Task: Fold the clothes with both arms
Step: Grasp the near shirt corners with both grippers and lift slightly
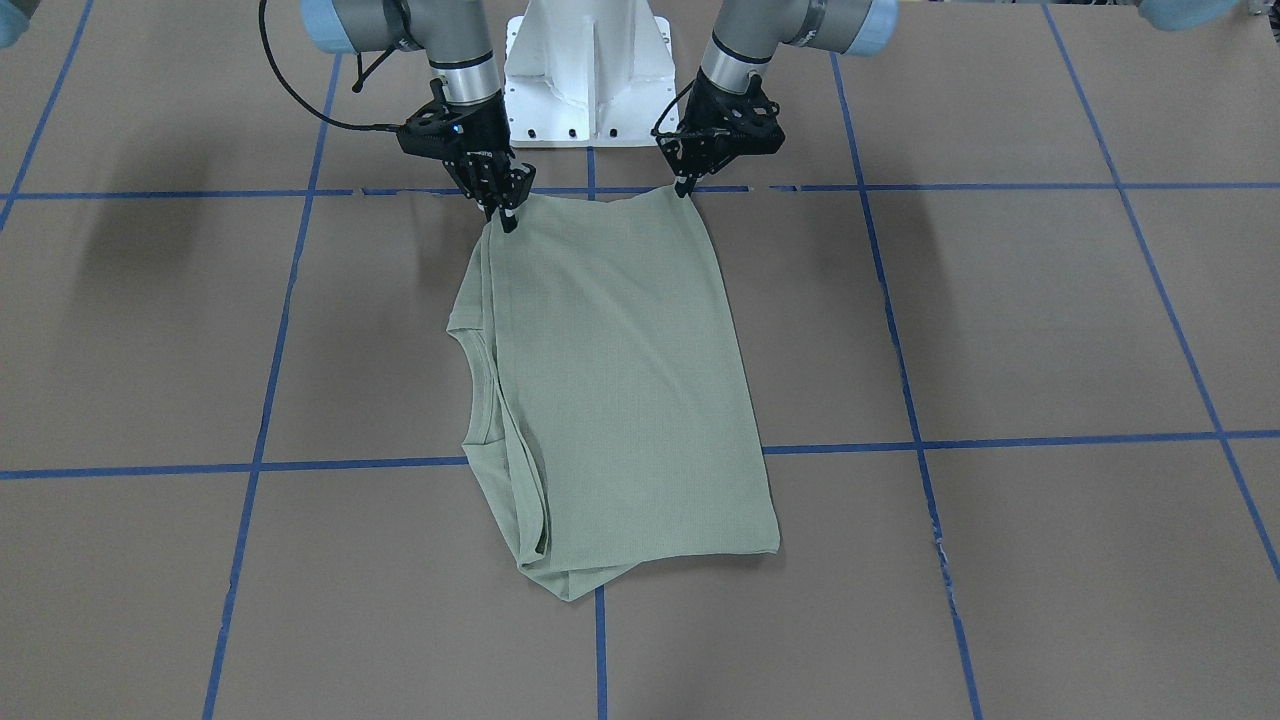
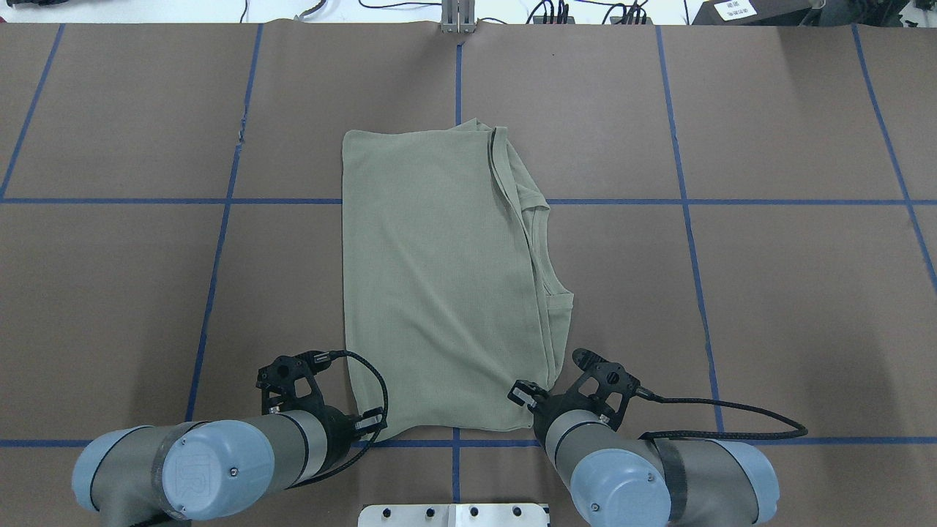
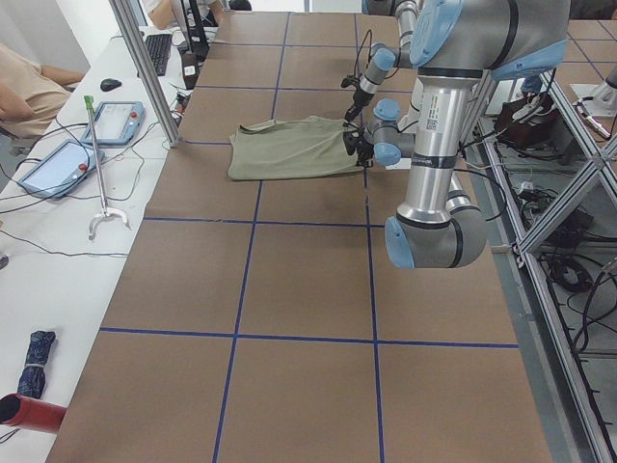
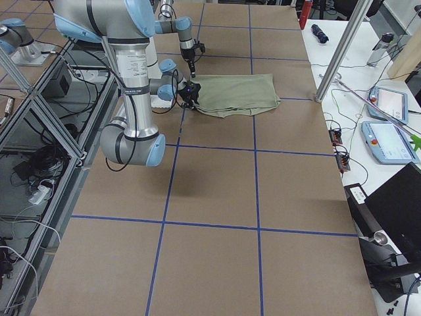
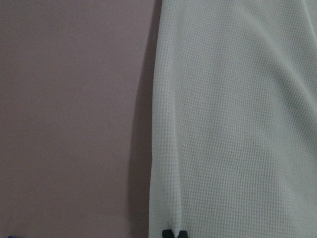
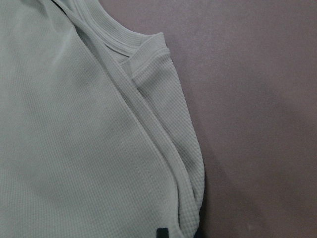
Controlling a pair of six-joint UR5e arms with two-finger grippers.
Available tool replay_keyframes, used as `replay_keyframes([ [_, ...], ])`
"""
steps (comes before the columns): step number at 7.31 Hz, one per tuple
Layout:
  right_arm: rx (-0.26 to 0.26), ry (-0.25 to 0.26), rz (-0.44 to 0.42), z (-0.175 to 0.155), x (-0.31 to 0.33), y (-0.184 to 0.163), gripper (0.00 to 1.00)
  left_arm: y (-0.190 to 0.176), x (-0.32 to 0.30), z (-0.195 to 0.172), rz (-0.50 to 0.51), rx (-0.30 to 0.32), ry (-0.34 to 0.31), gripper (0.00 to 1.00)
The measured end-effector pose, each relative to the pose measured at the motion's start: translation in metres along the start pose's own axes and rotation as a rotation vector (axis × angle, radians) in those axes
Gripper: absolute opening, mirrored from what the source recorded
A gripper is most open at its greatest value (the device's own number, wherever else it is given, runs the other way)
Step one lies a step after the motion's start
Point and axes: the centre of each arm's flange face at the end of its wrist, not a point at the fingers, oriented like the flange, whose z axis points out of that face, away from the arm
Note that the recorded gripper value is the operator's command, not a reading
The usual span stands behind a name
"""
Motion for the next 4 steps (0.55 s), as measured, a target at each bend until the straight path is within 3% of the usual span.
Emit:
replay_keyframes([
  [2, -0.006, -0.029, 0.017, -0.018, -0.011, -0.009, 0.0, -0.001, 0.006, -0.014, 0.002, -0.008, 0.026, 0.0],
  [4, -0.02, -0.047, 0.025, -0.083, -0.029, -0.024, 0.0, -0.004, 0.023, -0.079, 0.029, -0.063, 0.09, 0.0],
])
